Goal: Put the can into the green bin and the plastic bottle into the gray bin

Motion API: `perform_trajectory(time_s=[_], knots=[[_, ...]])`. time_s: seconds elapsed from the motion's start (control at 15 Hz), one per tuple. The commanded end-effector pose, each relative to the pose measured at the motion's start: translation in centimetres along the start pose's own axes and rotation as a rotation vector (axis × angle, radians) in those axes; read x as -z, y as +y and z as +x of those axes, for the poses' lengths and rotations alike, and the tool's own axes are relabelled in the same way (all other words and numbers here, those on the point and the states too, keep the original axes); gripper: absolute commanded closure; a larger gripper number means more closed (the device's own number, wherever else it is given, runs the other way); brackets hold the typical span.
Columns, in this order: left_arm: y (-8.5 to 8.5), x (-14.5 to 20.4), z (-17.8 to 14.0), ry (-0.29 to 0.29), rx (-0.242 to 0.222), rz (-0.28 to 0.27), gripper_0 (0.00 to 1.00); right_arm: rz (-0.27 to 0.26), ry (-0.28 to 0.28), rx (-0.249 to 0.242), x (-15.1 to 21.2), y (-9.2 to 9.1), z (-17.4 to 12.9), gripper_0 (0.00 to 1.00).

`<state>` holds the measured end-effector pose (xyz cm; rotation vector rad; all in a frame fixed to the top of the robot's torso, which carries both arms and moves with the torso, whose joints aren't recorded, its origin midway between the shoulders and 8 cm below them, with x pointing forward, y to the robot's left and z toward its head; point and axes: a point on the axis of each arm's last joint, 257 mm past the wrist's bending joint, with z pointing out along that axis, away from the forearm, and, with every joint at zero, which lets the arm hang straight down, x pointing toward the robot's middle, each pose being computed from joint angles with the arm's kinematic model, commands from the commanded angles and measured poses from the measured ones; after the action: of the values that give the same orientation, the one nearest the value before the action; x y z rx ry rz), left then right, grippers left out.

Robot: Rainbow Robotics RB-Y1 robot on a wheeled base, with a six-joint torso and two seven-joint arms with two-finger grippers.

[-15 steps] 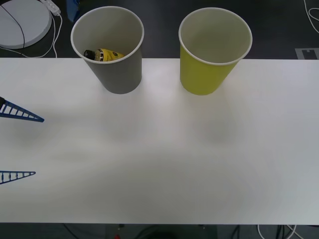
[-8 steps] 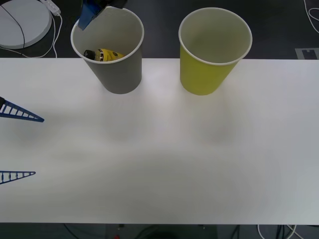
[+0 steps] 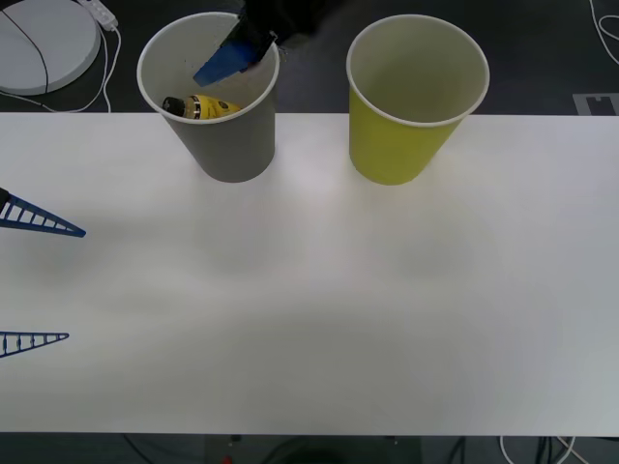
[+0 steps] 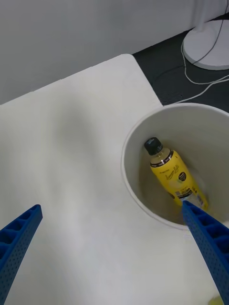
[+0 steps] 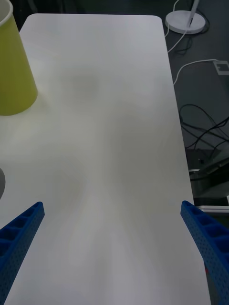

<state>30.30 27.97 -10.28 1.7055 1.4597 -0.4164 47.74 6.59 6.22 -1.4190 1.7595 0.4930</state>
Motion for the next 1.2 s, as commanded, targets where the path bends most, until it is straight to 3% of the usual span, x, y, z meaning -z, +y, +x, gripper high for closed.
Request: perform_trajectory(time_s=[0.07, 0.4, 0.8, 0.93, 1.2], knots=[[0.0, 0.0, 0.0, 0.000, 0.000, 0.000, 0.00, -0.004, -0.042, 0.031, 1.3, 0.9, 1.5, 0.00], [0.0, 0.0, 0.0, 0.000, 0.000, 0.000, 0.00, -0.018, -0.097, 0.093, 3.3, 2.2, 4.3, 0.00], [0.0, 0.0, 0.0, 0.000, 0.000, 0.000, 0.00, -0.030, -0.162, 0.090, 4.8, 4.3, 7.6, 0.00], [0.0, 0.0, 0.0, 0.000, 0.000, 0.000, 0.00, -0.029, -0.178, 0.127, 5.5, 4.6, 8.6, 0.00], [0.0, 0.0, 0.0, 0.000, 0.000, 0.000, 0.00, -0.074, -0.210, 0.185, 6.6, 5.7, 10.9, 0.00]])
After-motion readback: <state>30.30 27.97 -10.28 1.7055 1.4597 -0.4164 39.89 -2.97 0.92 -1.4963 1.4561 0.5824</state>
